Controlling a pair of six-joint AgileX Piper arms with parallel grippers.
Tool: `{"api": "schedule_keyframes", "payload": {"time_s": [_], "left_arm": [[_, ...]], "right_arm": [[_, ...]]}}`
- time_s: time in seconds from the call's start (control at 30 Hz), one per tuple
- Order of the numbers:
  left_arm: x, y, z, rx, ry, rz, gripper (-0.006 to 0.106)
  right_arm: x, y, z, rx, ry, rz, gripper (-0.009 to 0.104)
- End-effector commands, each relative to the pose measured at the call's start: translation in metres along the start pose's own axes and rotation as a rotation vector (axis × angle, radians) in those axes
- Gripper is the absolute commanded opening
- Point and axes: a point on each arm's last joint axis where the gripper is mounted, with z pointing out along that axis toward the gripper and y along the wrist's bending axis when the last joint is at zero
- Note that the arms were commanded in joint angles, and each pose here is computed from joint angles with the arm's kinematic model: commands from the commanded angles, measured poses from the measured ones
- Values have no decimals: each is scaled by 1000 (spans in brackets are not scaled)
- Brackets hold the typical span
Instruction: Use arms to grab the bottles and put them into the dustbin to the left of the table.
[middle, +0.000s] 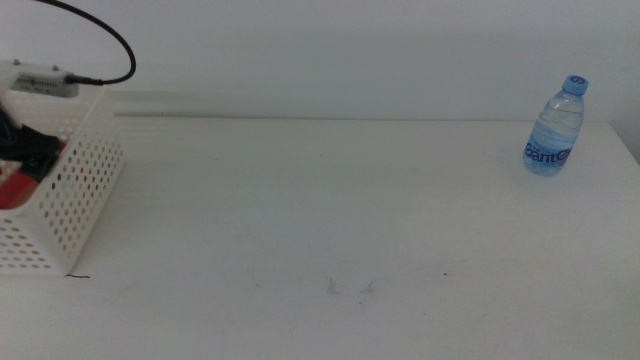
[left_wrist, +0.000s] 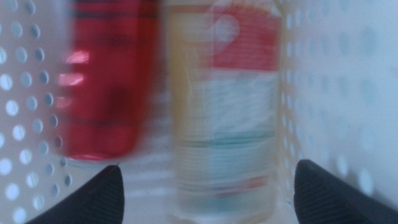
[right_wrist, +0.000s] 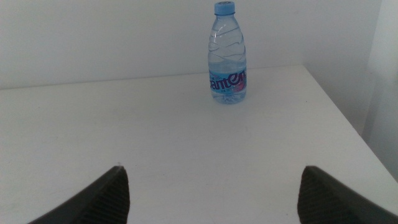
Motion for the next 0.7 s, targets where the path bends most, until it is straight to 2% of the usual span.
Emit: {"api": "schedule_keyframes", "payload": {"time_s": [0.0, 0.17, 0.37, 0.5, 0.67], "left_arm": [[-1, -5, -15, 4, -9, -29, 94], [1, -14, -67, 9, -109, -79, 93], [15, -54, -146, -1, -316, -20, 93], [37, -102, -205, 10, -496, 101, 93], [75, -165, -267, 119, -767, 328, 93]], "right_arm": [[0, -1, 0, 9, -7, -16, 88], [0, -1, 0, 9, -7, -16, 88], [0, -1, 0, 9, -7, -16, 88], [0, -1, 0, 9, -7, -16, 88], [0, -1, 0, 9, -7, -16, 88]]}}
